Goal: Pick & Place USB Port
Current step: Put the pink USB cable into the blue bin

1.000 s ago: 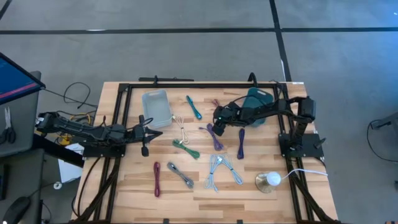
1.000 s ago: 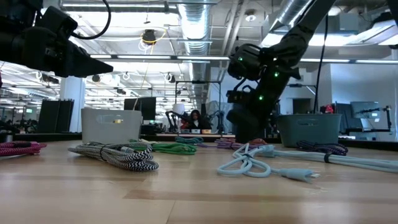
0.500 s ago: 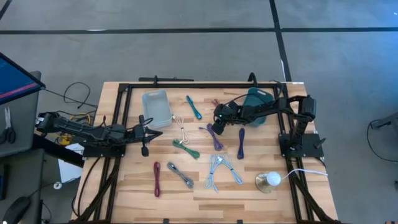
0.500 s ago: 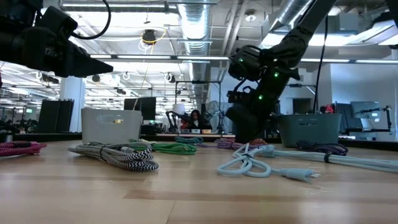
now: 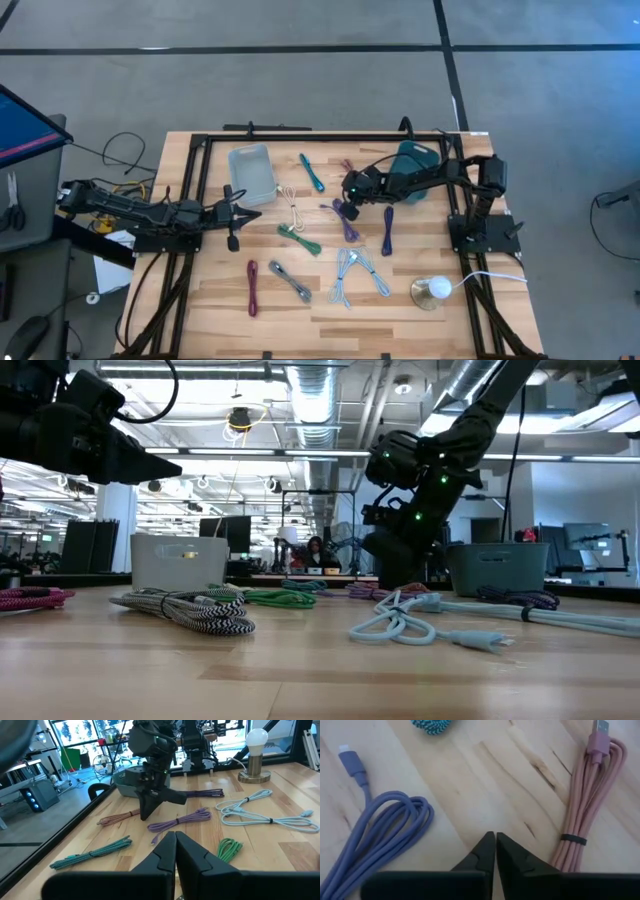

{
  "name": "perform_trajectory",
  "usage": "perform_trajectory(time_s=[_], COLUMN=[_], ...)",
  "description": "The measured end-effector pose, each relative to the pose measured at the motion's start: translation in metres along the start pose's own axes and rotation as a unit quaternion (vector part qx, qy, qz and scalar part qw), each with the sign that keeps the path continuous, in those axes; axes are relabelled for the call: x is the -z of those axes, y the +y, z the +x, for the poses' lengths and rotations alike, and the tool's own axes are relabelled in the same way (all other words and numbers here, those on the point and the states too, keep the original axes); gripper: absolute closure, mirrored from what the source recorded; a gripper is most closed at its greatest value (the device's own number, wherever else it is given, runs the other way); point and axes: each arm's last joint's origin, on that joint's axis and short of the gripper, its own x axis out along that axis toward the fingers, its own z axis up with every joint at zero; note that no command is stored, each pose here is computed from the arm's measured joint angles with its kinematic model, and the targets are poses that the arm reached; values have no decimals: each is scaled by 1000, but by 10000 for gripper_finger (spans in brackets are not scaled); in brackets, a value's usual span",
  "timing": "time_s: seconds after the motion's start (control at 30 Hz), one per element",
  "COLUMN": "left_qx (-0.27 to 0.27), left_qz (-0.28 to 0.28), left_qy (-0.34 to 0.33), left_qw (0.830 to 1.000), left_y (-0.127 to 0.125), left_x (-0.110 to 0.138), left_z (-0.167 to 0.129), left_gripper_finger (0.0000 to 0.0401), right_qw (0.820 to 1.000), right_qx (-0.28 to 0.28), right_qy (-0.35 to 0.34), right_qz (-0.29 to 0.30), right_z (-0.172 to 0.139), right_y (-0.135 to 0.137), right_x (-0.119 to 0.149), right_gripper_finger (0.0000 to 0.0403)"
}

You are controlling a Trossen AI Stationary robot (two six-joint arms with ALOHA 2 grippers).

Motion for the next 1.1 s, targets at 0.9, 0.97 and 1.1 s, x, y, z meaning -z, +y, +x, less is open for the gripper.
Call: perform_trajectory(time_s=[0.9, 0.97, 1.1], left_qx=[0, 0, 0], left_qz=[-12, -12, -12], left_qy=[0, 0, 0], left_qw=[1000, 1000, 1000], left_y=[0, 0, 0], left_x=[0, 0, 0], left_z=[0, 0, 0], left_gripper_finger=[394, 394, 392], right_qw=[995, 994, 993], right_qx=[-29, -53, -54], right_qy=[77, 81, 93], right_qz=[48, 49, 46], right_z=[-42, -42, -43], right_y=[-57, -55, -55], right_x=[-62, -62, -59], right_gripper_finger=[218, 197, 171])
